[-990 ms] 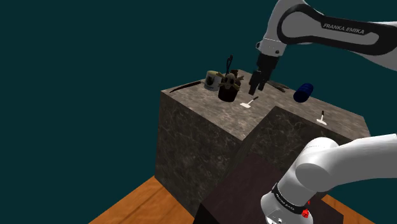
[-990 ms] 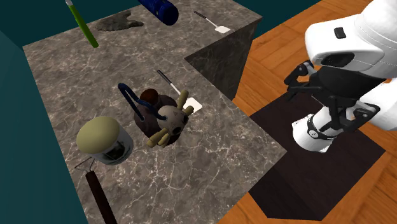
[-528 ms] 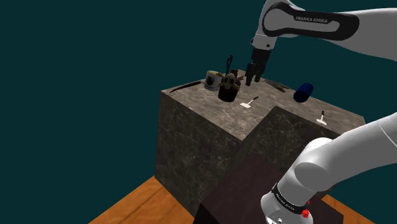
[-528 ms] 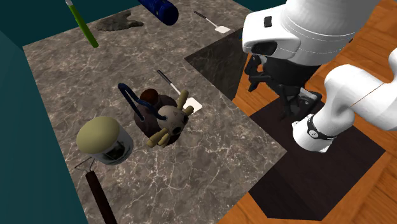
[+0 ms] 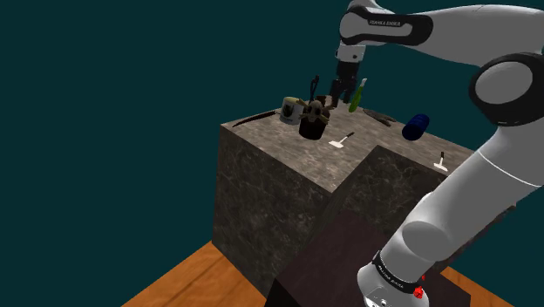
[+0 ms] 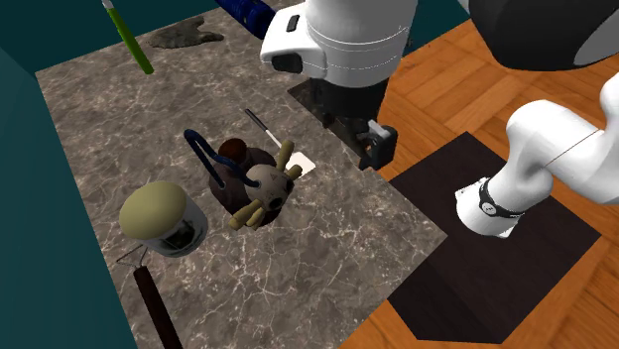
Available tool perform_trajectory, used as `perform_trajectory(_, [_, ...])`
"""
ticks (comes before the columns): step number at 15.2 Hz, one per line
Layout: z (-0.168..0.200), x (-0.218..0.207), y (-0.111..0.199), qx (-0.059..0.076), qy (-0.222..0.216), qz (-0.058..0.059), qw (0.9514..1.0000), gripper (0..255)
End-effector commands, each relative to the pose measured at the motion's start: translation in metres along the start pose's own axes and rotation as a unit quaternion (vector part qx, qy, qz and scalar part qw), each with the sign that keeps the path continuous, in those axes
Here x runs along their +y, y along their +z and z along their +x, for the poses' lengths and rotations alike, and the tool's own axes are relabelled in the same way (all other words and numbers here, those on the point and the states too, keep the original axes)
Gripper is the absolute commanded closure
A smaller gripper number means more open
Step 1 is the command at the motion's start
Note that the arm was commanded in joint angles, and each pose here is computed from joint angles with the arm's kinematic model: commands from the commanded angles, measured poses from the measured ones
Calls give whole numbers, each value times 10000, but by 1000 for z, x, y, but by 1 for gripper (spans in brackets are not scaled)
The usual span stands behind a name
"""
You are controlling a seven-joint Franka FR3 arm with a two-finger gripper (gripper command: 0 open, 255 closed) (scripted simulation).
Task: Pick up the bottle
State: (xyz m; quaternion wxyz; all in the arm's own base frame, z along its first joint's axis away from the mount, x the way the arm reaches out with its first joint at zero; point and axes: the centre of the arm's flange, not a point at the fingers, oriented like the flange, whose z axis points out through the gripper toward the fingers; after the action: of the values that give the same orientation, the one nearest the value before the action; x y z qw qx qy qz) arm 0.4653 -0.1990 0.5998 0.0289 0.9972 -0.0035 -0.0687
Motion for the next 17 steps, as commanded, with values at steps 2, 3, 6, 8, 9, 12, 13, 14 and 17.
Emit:
perform_trajectory(2, [28, 32, 0, -108, 29, -39, 9999, 0])
perform_trajectory(3, [37, 42, 0, -144, 39, -51, 9999, 0])
perform_trajectory(6, [64, 71, -1, -247, 69, -85, 9996, 0])
perform_trajectory(8, [65, 71, 10, -247, 69, -85, 9996, 0])
perform_trajectory(9, [66, 70, 15, -247, 69, -85, 9996, 0])
perform_trajectory(12, [68, 69, 31, -247, 69, -85, 9996, 0])
perform_trajectory(13, [69, 69, 36, -247, 69, -85, 9996, 0])
perform_trajectory(14, [70, 69, 39, -247, 69, -85, 9996, 0])
perform_trajectory(17, [70, 68, 40, -247, 69, -85, 9996, 255])
